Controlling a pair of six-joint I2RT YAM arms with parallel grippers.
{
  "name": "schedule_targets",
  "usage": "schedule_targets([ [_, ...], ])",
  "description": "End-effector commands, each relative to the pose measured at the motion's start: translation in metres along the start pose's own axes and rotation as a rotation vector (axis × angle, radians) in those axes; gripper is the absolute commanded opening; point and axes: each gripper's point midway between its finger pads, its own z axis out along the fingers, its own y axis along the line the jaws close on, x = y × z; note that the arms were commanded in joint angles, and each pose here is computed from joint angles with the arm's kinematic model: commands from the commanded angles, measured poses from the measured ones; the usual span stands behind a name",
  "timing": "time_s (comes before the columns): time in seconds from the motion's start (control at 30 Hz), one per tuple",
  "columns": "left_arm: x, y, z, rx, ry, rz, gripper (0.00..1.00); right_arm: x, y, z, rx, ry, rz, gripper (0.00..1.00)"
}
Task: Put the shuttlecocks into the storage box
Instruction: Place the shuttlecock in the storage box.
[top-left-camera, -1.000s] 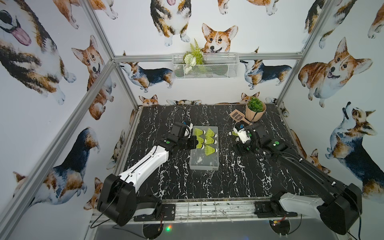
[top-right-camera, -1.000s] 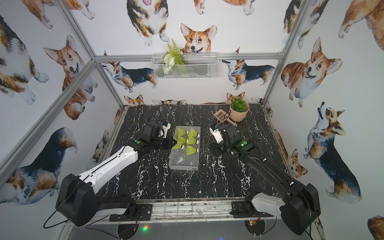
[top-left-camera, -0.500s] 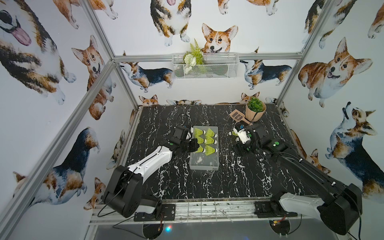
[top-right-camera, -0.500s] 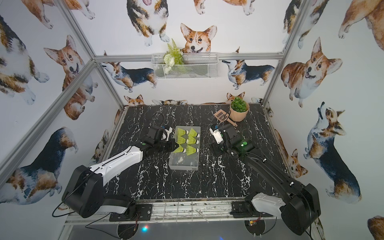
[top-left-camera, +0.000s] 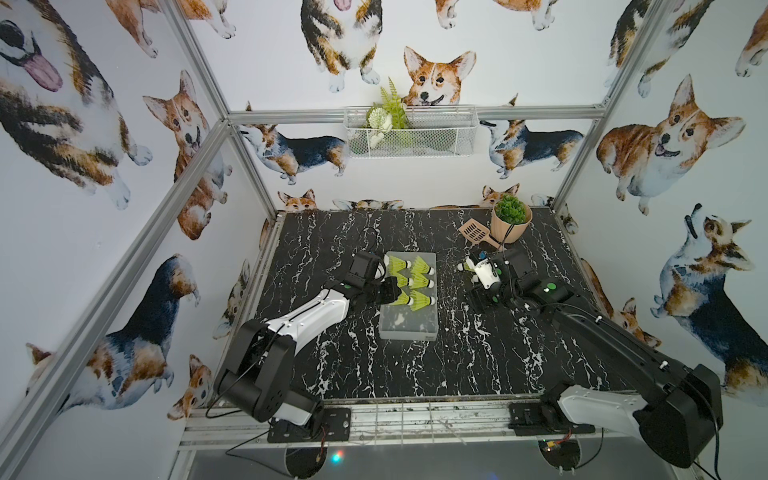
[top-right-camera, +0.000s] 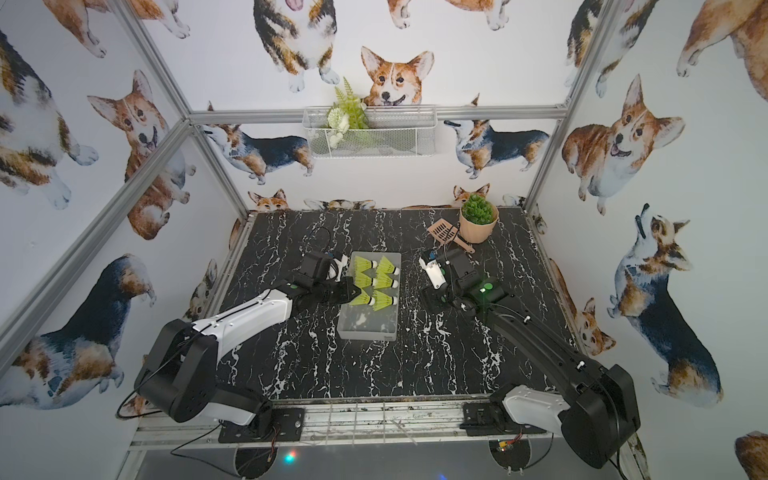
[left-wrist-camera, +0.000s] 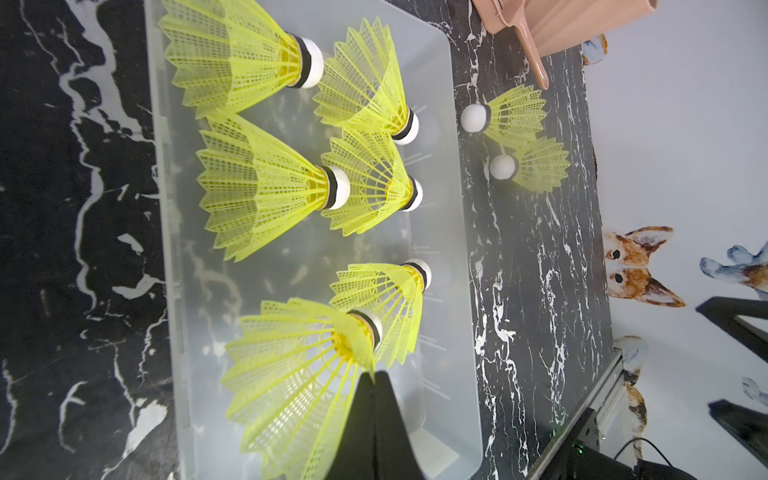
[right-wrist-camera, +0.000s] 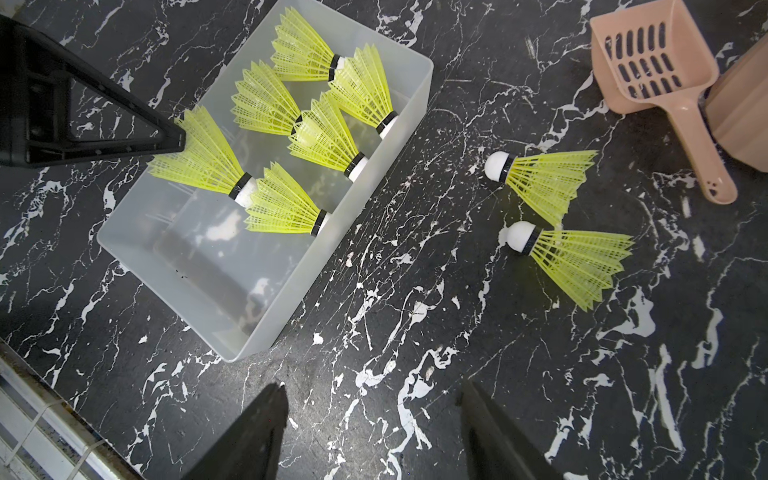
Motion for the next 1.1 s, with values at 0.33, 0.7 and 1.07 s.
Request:
schedule_targets([
  [0.33, -0.004, 0.002, 0.012, 0.018, -0.012, -0.016, 0.0, 0.002, 0.0, 0.001, 0.003, 0.008, 0.011, 0.71],
  [0.7, -0.005, 0.007, 0.015, -0.004, -0.02, -0.022, 0.0, 0.003, -0.001, 0.003, 0.007, 0.015, 0.006, 0.71],
  [1.07, 0.01, 0.025, 0.022, -0.05, 0.01, -0.04, 0.12, 0.004, -0.002, 0.002, 0.013, 0.017, 0.005, 0.7],
])
